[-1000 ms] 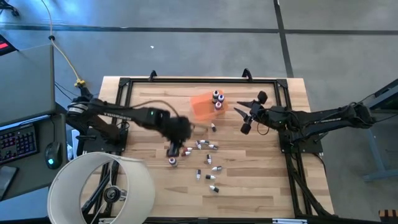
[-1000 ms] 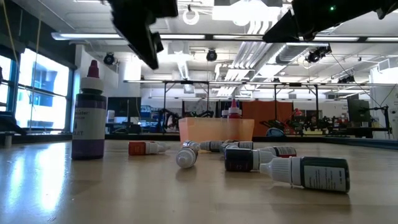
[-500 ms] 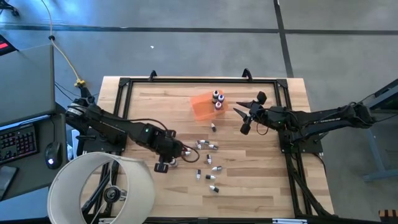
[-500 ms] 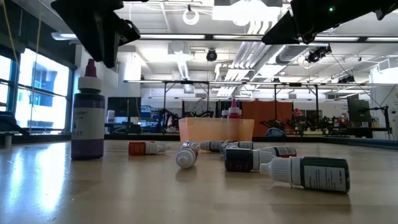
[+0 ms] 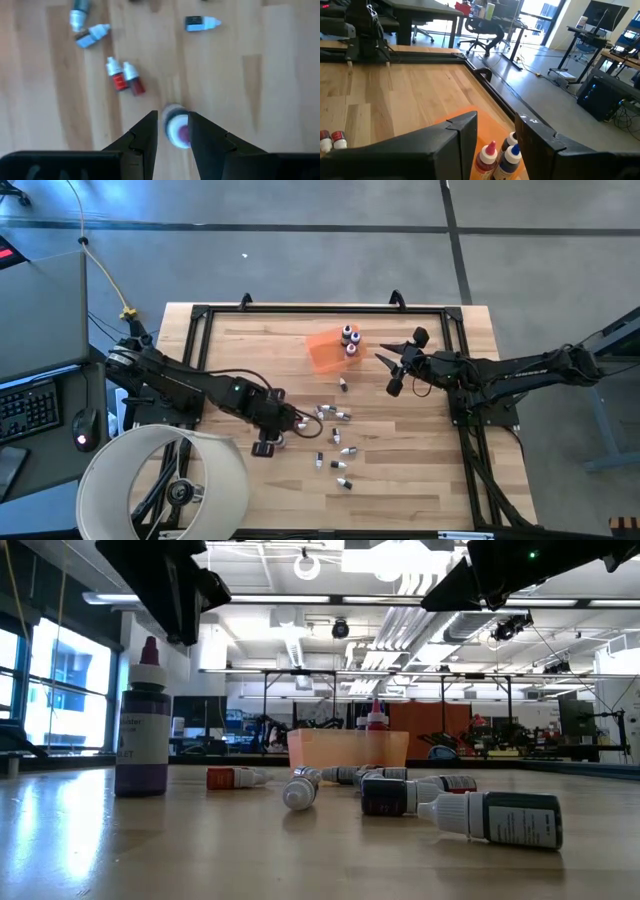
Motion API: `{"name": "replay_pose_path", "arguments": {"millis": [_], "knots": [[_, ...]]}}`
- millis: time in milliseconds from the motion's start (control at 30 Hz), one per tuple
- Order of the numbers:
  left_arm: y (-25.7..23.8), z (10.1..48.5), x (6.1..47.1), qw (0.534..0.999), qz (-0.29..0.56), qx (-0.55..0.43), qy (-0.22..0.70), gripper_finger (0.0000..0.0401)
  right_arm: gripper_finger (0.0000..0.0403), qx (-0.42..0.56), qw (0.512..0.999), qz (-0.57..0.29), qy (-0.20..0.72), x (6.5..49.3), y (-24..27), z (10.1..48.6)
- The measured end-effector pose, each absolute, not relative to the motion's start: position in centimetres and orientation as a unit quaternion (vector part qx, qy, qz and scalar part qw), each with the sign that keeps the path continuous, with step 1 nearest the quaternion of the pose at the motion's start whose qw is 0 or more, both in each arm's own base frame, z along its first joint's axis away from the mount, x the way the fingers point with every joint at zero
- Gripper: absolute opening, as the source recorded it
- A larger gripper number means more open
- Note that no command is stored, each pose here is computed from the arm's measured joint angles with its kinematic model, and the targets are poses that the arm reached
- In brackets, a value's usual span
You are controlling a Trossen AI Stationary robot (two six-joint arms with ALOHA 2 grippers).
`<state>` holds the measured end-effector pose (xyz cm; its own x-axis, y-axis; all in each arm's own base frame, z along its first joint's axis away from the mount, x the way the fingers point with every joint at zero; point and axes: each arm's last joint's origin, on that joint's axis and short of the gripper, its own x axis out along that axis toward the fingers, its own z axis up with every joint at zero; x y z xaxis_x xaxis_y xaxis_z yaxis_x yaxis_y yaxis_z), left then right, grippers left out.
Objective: Pick & Place food coloring
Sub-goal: Put the big violet food coloring bottle into the orange bin
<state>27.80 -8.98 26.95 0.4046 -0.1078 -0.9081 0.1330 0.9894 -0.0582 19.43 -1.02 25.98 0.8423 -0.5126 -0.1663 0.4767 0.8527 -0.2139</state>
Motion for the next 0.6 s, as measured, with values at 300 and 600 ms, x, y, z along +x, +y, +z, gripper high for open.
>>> {"name": "replay_pose_path", "arguments": {"millis": [300, 600], "knots": [[-9.22, 26.51, 27.87, 0.824, -0.091, -0.015, 0.559, 0.0106, 0.0126, -0.082, 0.956, -0.258, 0.109, 19.42, -1.02, 25.98], [-9.14, 26.2, 27.7, 0.814, -0.073, -0.024, 0.576, 0.0106, 0.0126, -0.082, 0.956, -0.258, 0.109, 19.42, -1.02, 25.98]]}}
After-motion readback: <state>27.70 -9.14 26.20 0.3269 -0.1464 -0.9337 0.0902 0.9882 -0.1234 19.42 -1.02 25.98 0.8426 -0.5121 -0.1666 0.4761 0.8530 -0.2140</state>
